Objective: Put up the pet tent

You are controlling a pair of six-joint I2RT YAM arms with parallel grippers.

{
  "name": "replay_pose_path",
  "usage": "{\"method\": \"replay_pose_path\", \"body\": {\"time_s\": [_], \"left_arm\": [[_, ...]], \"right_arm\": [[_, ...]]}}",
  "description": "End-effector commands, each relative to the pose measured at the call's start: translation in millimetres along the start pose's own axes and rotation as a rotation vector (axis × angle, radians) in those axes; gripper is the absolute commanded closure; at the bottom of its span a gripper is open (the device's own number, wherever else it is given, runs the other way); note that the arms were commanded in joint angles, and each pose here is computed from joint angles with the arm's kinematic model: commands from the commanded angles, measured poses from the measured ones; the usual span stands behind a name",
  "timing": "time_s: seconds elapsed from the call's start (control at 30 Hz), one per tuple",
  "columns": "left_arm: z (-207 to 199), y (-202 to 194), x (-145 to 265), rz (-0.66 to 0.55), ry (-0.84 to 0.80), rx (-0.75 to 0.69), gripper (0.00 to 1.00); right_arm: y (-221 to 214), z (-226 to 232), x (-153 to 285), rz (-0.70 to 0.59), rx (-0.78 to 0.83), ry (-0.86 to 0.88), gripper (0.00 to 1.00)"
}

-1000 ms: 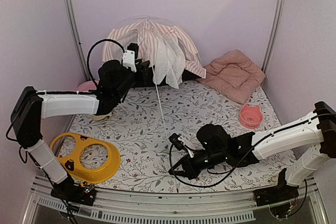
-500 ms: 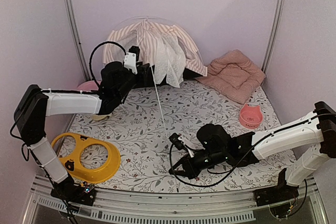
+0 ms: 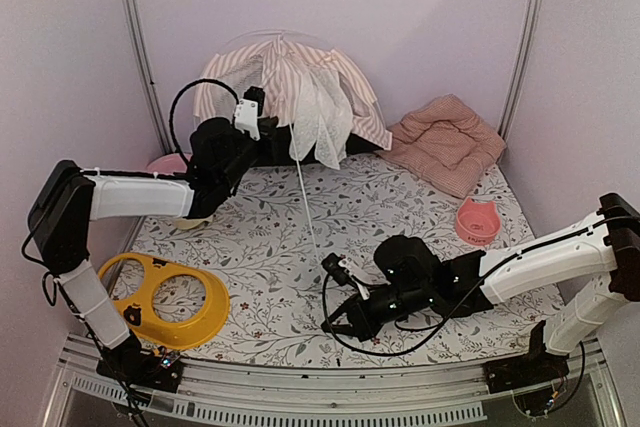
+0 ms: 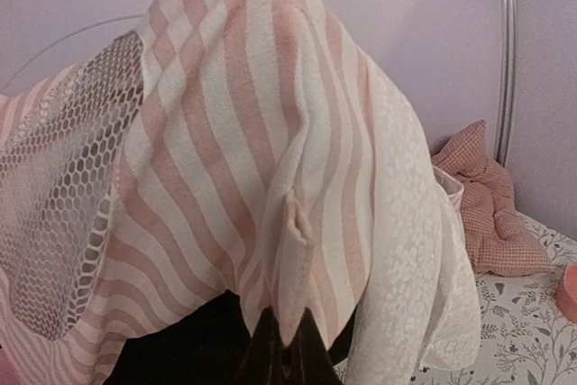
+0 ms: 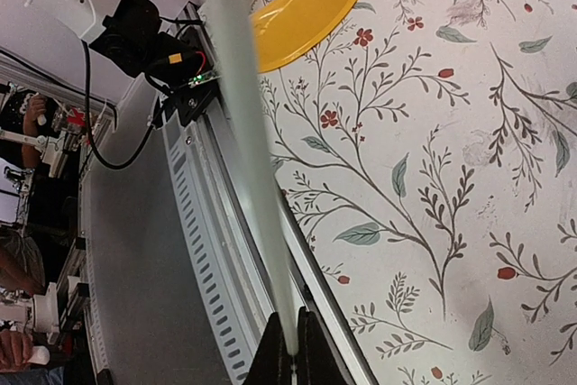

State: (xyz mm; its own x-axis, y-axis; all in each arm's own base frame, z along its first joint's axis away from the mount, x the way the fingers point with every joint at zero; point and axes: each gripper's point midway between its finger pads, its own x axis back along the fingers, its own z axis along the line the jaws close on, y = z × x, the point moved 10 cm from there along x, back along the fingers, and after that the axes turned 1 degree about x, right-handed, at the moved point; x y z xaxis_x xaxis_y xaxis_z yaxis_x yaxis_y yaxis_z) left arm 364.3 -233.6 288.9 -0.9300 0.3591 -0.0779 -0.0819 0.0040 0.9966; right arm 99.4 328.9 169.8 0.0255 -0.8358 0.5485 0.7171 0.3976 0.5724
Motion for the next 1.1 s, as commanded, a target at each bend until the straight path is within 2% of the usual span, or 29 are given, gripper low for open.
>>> {"method": "replay_pose_path", "body": {"time_s": [0.0, 0.27, 0.53, 0.67, 0.9, 1.07], "left_arm": [[5.2, 3.1, 2.4, -0.055, 0.006, -0.018, 1.0], [-9.8, -4.0, 24.1, -0.046, -0.088, -0.044, 1.0], [-49.9, -18.4, 73.2, -0.023, -0.177, -0.033, 1.0], [-63.1, -30.5, 100.5, 0.002, -0.207, 0.022, 1.0], [-81.2, -54.7, 148.4, 0.077, -0.248, 0.051, 1.0], [-93.1, -67.3, 180.5, 0.137, -0.292, 0.015, 1.0]], "right_arm": [[27.1, 7.9, 10.4, -0.109, 0.013, 0.005, 1.0], [44.0, 18.3, 16.9, -0.148, 0.035, 0.045, 1.0], [67.7, 29.9, 23.6, -0.189, 0.076, 0.099, 1.0], [72.3, 32.9, 27.3, -0.212, 0.078, 0.123, 1.0], [94.7, 43.3, 41.7, -0.298, 0.086, 0.186, 1.0], [123.5, 42.9, 58.2, -0.386, 0.108, 0.205, 1.0]]}}
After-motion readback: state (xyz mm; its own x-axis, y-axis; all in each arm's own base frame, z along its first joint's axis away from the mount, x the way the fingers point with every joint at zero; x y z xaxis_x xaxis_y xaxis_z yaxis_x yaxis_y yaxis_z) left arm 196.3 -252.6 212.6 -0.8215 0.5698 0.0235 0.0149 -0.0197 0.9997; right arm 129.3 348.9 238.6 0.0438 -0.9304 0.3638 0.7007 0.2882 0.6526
